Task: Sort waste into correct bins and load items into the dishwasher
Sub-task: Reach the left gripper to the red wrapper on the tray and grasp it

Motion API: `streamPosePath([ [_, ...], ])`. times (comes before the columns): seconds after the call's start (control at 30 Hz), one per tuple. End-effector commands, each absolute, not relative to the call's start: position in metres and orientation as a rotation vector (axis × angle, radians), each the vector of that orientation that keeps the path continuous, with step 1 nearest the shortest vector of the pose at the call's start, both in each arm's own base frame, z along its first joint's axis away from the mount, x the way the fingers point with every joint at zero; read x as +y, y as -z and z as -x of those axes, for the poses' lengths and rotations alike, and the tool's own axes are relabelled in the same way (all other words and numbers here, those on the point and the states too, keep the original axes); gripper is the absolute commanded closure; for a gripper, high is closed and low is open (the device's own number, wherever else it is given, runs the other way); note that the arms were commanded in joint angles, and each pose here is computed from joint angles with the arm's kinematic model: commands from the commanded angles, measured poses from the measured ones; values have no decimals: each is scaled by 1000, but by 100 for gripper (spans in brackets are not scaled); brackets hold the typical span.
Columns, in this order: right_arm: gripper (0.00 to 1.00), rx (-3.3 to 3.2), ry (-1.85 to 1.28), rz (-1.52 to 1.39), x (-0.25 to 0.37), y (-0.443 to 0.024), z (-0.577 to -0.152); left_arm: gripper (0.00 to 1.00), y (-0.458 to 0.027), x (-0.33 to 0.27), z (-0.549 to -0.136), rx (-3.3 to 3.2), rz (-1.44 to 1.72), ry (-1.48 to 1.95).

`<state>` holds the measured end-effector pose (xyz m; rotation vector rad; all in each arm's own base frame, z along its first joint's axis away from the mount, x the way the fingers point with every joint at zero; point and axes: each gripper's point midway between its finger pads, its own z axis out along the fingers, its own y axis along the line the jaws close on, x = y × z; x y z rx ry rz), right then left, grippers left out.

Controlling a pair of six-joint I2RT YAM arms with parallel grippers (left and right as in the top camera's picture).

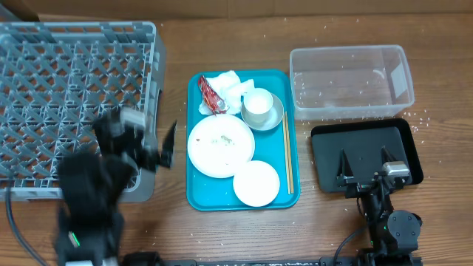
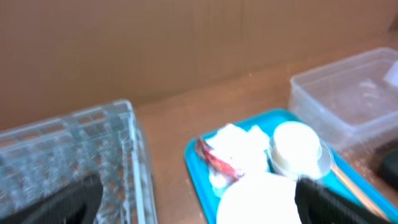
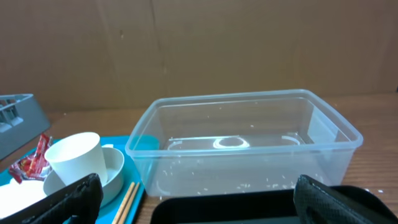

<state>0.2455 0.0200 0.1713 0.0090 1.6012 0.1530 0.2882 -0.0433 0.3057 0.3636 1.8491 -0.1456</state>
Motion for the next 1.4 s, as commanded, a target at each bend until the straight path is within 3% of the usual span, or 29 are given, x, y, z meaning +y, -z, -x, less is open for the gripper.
streamPosePath([
  [0.0,0,1597,-151,-4,21,-170,-246,0,-335,-57,-327,2005,-442,259],
  [0.17,0,1597,-151,-4,21,-170,-246,0,-322,-84,-366,2192,-464,527],
  [0.43,0,1597,-151,-4,21,-170,-246,0,-257,-65,-433,2503,-34,193],
  [0.67,0,1597,-151,-4,21,-170,-246,1,-197,-119,-461,2583,-144,464],
  [0.7,0,1597,-151,-4,21,-170,-246,19,-181,-121,-468,2613,-65,488],
  [0.73,0,1597,-151,-4,21,-170,-246,24,-173,-118,-471,2633,-11,478],
  [0.9,0,1597,-151,-4,21,-170,-246,20,-126,-98,-483,2709,212,297],
  [1.03,0,1597,-151,-4,21,-170,-246,29,-100,-108,-488,2735,184,220],
  [1.37,0,1597,-151,-4,21,-170,-246,37,-51,-123,-483,2805,263,114],
])
